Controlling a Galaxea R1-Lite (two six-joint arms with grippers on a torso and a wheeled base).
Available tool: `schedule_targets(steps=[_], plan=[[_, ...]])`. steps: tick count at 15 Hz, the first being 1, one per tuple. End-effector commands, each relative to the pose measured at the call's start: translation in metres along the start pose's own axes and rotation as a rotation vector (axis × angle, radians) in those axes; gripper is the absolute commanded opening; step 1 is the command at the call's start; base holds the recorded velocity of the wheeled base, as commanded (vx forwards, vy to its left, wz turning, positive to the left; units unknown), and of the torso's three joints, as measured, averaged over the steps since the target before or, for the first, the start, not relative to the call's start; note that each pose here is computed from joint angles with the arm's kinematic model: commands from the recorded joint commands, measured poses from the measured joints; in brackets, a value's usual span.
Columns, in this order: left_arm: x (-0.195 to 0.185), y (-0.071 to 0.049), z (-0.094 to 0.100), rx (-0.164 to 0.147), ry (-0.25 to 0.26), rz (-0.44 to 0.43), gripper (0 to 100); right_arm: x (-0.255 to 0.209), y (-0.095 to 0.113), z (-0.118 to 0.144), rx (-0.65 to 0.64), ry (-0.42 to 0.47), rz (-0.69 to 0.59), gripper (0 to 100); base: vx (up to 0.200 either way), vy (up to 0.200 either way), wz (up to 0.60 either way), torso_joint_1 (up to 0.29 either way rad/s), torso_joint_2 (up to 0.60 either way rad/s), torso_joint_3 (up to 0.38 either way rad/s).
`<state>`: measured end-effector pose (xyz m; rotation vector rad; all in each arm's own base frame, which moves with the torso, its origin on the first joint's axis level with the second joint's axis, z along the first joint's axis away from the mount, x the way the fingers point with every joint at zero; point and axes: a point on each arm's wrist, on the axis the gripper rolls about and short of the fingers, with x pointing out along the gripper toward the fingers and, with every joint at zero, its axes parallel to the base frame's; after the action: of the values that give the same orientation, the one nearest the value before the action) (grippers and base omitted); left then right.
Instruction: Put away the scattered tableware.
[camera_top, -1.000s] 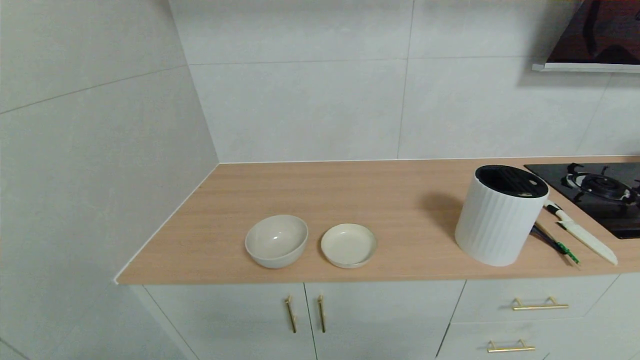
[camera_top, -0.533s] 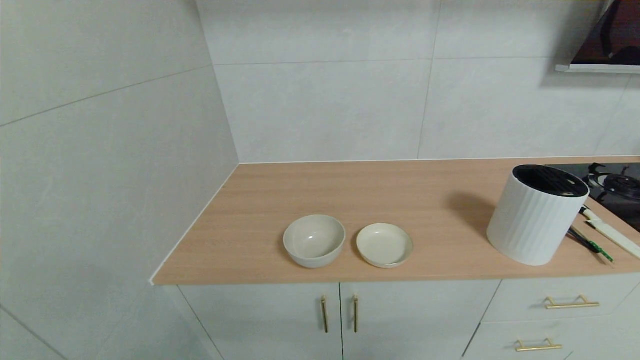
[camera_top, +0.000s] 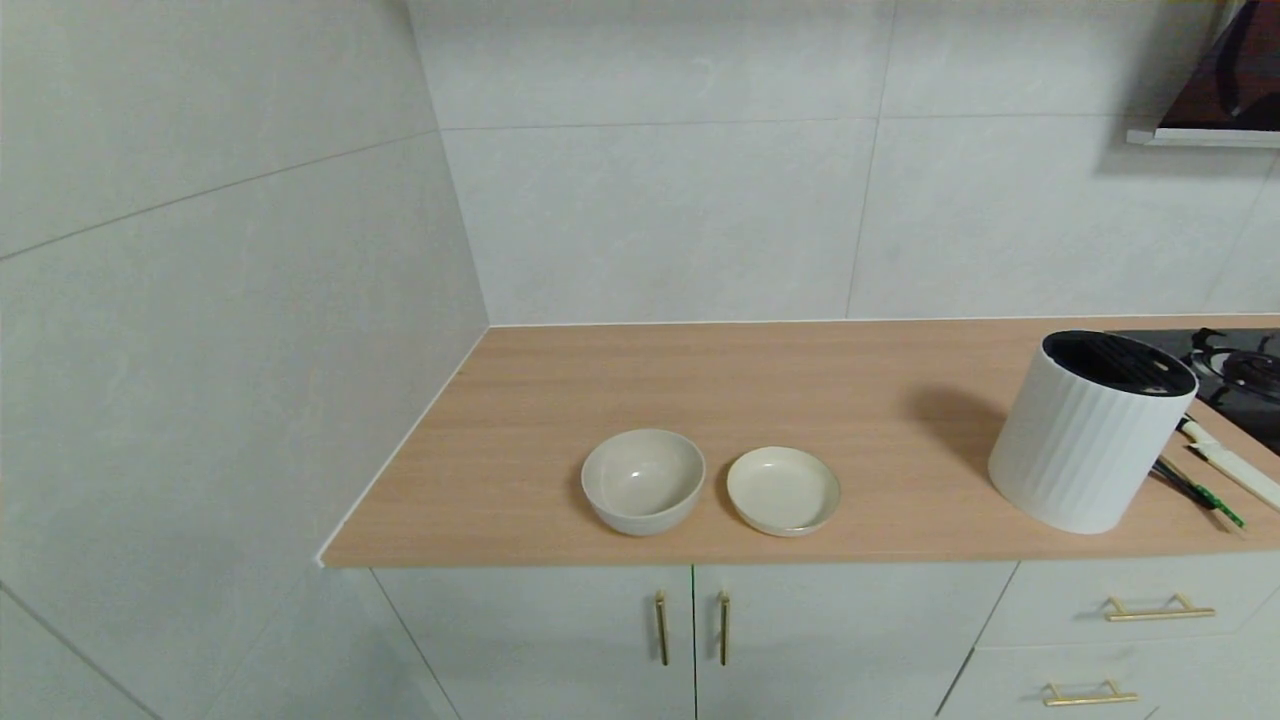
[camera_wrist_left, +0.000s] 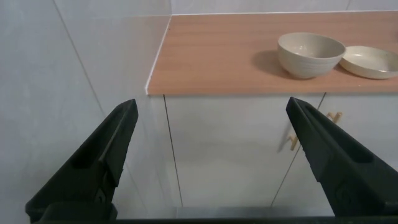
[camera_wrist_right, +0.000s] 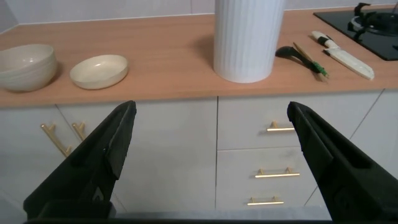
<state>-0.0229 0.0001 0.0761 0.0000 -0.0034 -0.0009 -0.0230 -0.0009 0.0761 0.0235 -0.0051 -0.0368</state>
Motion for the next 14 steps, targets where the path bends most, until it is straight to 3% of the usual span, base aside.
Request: schedule_targets(steps=[1, 8, 14], plan=[[0.0, 0.0, -0.0001, 0.0, 0.0, -0.001, 100, 0.0001, 0.0, 0.0, 0.0, 0.002, 0.0, 100, 0.0, 0.0, 0.0, 0.0, 0.0, 0.0], [0.0, 0.0, -0.0001, 0.0, 0.0, -0.001, 100, 0.0001, 0.0, 0.0, 0.0, 0.002, 0.0, 100, 0.0, 0.0, 0.0, -0.011, 0.02, 0.013], [0.0001, 0.0, -0.0005, 0.0, 0.002, -0.001, 100, 0.0001, 0.0, 0.0001, 0.0, 0.0, 0.0, 100, 0.0, 0.0, 0.0, -0.215, 0.47, 0.249]])
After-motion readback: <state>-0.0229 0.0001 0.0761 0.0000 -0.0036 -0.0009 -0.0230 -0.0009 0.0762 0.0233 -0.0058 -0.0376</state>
